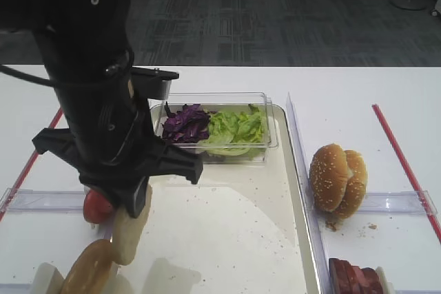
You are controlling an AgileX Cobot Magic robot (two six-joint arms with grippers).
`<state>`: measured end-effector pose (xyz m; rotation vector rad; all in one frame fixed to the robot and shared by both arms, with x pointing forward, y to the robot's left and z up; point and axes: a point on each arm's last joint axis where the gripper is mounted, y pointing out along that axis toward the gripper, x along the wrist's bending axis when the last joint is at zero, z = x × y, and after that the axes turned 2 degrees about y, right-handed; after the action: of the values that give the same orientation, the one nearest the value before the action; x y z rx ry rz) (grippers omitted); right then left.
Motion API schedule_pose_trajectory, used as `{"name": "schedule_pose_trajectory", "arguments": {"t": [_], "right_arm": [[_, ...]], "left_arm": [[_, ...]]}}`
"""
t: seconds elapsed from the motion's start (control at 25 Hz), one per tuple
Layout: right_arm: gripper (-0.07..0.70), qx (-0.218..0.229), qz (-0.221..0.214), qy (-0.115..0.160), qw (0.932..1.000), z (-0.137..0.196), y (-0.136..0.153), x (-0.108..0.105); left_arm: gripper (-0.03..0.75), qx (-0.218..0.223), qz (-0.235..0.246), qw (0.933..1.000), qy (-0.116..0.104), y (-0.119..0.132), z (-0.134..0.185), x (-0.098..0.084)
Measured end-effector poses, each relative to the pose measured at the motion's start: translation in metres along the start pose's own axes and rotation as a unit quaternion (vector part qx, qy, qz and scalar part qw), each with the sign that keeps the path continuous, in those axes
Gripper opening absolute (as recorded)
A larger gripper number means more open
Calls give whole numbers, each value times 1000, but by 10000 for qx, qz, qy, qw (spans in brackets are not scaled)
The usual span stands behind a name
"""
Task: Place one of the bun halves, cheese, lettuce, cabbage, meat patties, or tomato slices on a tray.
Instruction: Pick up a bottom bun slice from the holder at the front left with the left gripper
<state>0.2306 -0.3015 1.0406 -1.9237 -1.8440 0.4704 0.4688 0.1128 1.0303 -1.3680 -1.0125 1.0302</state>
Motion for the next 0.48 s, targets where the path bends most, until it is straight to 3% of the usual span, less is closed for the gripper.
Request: {"name": "schedule_pose_trajectory", "arguments": {"t": [0.48], "right_arm": [[571,0,0,0,10000,0,0,0]], "left_arm": [[53,-47,70,9999,143,-4,-2,-2]]}}
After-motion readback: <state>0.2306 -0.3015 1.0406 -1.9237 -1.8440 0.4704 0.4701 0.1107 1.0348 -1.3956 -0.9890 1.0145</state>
